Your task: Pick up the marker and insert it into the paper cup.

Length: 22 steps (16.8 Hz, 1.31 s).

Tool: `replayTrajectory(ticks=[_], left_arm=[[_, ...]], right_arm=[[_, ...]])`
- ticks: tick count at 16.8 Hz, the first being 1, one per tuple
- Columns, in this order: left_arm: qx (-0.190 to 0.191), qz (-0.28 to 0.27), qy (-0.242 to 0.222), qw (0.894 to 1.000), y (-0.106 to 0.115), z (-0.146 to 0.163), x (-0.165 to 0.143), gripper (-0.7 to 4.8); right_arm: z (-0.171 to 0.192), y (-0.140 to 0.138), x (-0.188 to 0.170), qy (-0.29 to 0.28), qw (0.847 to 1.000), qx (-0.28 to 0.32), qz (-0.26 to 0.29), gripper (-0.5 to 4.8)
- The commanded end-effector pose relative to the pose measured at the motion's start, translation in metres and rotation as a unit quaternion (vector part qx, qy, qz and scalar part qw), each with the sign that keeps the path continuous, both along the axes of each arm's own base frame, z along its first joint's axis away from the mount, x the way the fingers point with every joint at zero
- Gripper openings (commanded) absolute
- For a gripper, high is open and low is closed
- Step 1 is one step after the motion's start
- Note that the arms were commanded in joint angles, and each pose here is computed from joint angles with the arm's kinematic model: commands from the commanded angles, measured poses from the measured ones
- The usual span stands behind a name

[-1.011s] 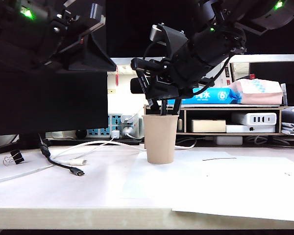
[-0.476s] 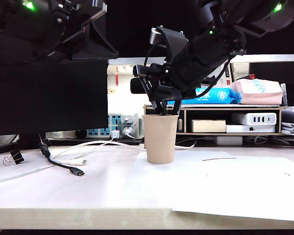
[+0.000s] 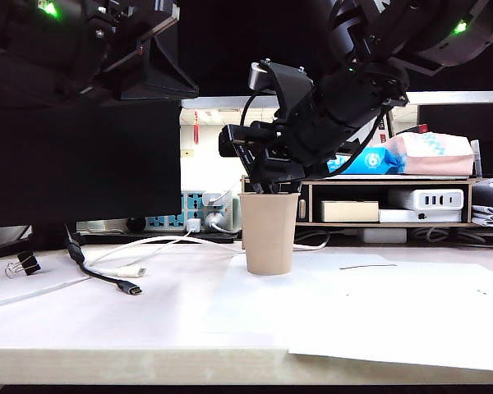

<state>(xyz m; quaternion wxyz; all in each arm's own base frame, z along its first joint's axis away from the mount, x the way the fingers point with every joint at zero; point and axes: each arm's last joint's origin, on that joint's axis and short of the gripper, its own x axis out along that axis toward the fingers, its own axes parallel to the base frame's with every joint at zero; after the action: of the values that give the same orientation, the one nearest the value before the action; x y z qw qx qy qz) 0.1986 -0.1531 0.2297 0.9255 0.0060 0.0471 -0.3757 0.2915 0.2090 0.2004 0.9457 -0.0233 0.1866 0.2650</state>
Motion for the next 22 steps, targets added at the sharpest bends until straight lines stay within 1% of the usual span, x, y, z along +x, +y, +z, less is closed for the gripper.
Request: replayTrajectory(ticks=[1, 12, 15, 16, 22], left_arm=[[-0.007, 0.000, -0.013, 1.000, 0.0001, 0.0041, 0.0007, -0.04], [-0.008, 0.000, -0.015, 1.000, 0.0001, 0.0045, 0.0007, -0.04], [-0.008, 0.000, -0.015, 1.000, 0.0000, 0.0045, 0.0007, -0.04], [-0.008, 0.000, -0.015, 1.000, 0.0001, 0.0045, 0.0007, -0.04], [-0.008, 0.000, -0.015, 1.000, 0.0001, 0.0044, 0.0007, -0.04]], right_arm=[[0.0028, 0.0002, 0.0007, -0.008, 1.000, 0.002, -0.003, 0.81], [0.0001, -0.0005, -0.0001, 0.004, 1.000, -0.007, -0.005, 0.81], [0.0001, -0.0005, -0.0001, 0.004, 1.000, -0.008, -0.005, 0.87], [0.0001, -0.0005, -0.0001, 0.004, 1.000, -0.008, -0.005, 1.10], [0.0002, -0.0005, -0.0001, 0.003, 1.000, -0.007, -0.005, 1.09]])
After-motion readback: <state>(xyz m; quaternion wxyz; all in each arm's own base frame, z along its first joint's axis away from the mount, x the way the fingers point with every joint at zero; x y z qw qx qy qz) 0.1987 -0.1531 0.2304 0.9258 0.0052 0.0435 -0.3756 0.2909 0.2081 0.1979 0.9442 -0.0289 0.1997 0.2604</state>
